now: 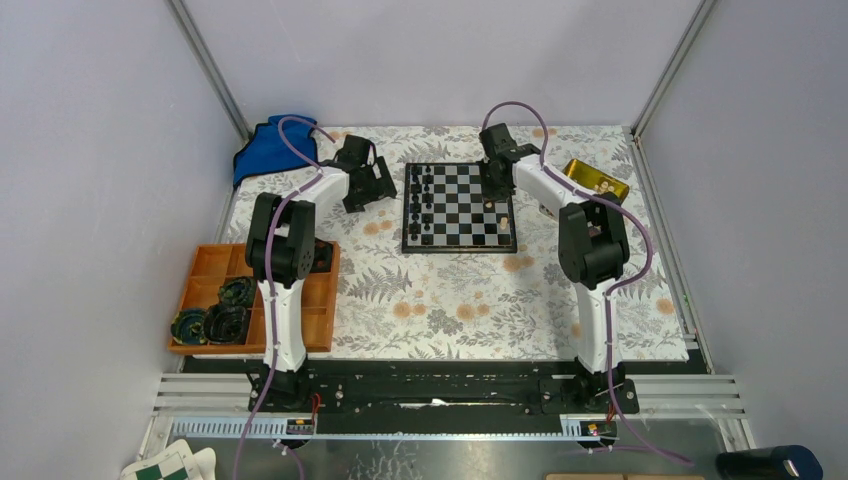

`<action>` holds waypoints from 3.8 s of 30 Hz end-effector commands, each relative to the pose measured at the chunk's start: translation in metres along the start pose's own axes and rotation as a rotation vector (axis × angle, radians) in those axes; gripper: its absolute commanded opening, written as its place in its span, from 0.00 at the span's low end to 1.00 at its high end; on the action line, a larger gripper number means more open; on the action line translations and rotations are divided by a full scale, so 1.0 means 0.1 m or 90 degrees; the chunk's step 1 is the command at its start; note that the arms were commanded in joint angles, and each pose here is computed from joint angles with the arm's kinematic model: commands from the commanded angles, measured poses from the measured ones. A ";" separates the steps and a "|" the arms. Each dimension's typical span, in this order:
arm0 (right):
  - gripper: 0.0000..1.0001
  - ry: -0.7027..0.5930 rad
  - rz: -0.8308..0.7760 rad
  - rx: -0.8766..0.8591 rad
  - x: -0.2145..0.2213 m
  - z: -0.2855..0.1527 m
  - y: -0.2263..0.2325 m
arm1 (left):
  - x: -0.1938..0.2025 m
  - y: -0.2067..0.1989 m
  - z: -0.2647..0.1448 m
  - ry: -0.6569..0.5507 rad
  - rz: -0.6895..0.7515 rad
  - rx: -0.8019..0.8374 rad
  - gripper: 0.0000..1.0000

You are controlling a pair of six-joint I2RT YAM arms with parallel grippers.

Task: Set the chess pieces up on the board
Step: Place the chess piece on the chessboard, then pick up the chess piece from the storage box.

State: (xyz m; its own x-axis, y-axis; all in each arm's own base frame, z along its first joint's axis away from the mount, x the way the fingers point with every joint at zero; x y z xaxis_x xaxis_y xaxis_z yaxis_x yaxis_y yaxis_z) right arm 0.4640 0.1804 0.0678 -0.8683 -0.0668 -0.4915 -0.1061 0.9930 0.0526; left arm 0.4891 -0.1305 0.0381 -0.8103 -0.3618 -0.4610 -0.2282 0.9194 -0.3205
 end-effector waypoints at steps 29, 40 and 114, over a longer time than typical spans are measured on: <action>0.02 -0.002 -0.024 0.021 -0.01 0.22 0.00 | 0.14 0.13 0.08 0.036 -0.010 -0.017 0.99; 0.06 -0.008 -0.024 0.016 -0.04 0.23 0.02 | 0.15 0.13 0.09 0.038 -0.012 -0.016 0.99; 0.46 -0.124 0.384 0.245 -0.26 -0.63 -2.42 | 0.10 0.16 0.04 0.029 -0.009 -0.023 0.99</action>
State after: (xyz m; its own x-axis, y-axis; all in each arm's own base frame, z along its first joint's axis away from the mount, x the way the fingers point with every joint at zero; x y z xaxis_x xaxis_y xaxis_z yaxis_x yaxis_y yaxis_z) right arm 0.4925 -0.0496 0.1395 -0.6145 0.4519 -0.6466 0.5107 0.8526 0.1105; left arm 0.4899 -0.1271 0.0380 -0.8081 -0.3675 -0.4603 -0.2344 0.9176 -0.3212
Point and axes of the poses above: each gripper's point midway between its finger pads, its own z axis out along the fingers, its own y axis along the line the jaws close on, x = y × z, the point moved 1 cm from there along -z, back along the fingers, and after that the axes turned 2 degrees about z, right-handed, at the moved point
